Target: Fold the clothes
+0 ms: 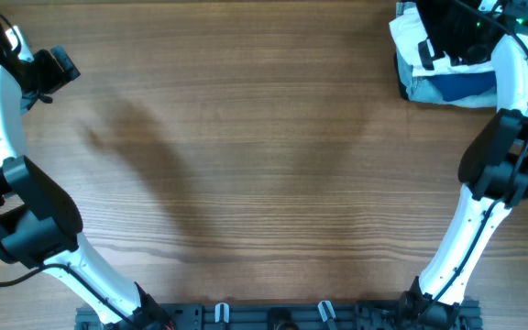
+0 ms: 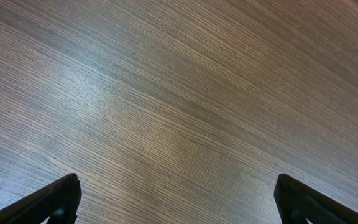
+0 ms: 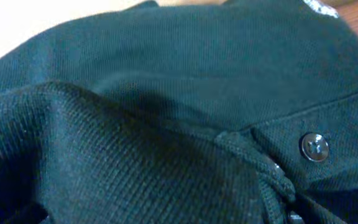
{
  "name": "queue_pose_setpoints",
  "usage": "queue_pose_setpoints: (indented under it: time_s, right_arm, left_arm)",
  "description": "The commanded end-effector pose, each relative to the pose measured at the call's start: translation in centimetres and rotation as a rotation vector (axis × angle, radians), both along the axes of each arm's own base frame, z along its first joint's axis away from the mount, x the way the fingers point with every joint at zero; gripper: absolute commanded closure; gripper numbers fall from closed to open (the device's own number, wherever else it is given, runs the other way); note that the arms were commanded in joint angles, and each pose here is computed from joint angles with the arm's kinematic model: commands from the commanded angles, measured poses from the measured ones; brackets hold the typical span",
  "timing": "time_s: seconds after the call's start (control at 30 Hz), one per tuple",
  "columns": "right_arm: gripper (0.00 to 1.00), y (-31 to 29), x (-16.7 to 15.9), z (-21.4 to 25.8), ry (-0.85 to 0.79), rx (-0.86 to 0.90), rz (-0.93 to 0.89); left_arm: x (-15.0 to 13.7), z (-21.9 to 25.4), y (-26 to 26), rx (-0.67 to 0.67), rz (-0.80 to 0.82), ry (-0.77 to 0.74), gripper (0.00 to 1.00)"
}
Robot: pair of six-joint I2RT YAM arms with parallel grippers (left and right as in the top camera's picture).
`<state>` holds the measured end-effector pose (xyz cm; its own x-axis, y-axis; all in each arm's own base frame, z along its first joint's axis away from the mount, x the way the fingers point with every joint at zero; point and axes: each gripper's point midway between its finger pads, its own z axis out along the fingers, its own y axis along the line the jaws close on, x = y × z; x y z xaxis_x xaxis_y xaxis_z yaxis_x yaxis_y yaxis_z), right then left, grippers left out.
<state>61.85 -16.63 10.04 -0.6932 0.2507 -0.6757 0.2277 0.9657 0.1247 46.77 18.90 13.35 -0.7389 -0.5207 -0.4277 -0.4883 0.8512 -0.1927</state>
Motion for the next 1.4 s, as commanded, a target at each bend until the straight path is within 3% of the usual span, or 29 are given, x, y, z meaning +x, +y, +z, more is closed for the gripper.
queue_pose_setpoints:
  time_s: [0.0,0.1,0.17,0.23,0.37,0.4,0.5,0.63,0.77,0.97,1.07,1.17,1.37]
  right_arm:
    - [0.00,7.5,-4.6,-14.3,0.333,0.242,0.121]
    - [0.00,8.9,-3.7,-10.8,0.286,0.211,0.168]
    - [0.00,9.3,-2.9,-3.8,0.180,0.168,0.195]
    - [0.00,9.5,-3.9,6.3,0.047,0.123,0.206]
    - [0.00,10.9,-10.5,23.7,-0.195,0.070,0.197]
    - [0.00,11.6,-13.8,29.0,-0.287,0.078,0.172]
    - [0.00,12.9,-19.8,37.3,-0.470,0.052,0.166]
    - [0.00,14.3,-26.6,43.7,-0.637,0.002,0.180]
    - [0.00,15.1,-31.8,45.1,-0.663,-0.019,0.171]
    - [0.00,15.1,-34.1,43.2,-0.673,-0.227,0.241]
    - [0.00,15.5,-35.7,39.6,-0.744,-0.188,0.215]
    - [0.00,15.7,-36.6,33.2,-0.820,-0.196,0.208]
    - [0.00,17.4,-36.9,18.6,-0.825,-0.144,0.255]
  left_arm:
    - [0.3,0.0,0.1,-0.018,0.010,-0.009,0.00]
    - [0.3,0.0,0.1,-0.018,0.010,-0.009,0.00]
    - [0.3,0.0,0.1,-0.018,0.010,-0.009,0.00]
    - [0.3,0.0,0.1,-0.018,0.010,-0.009,0.00]
    - [0.3,0.0,0.1,-0.018,0.010,-0.009,0.00]
    - [0.3,0.0,0.1,-0.018,0.010,-0.009,0.00]
    - [0.3,0.0,0.1,-0.018,0.010,-0.009,0.00]
    - [0.3,0.0,0.1,-0.018,0.010,-0.009,0.00]
    - [0.3,0.0,0.1,-0.018,0.010,-0.009,0.00]
    - [0.3,0.0,0.1,-0.018,0.010,-0.009,0.00]
    - [0.3,0.0,0.1,-0.018,0.010,-0.009,0.00]
    - [0.3,0.0,0.1,-0.018,0.010,-0.009,0.00]
    - [0.3,0.0,0.1,-0.018,0.010,-0.009,0.00]
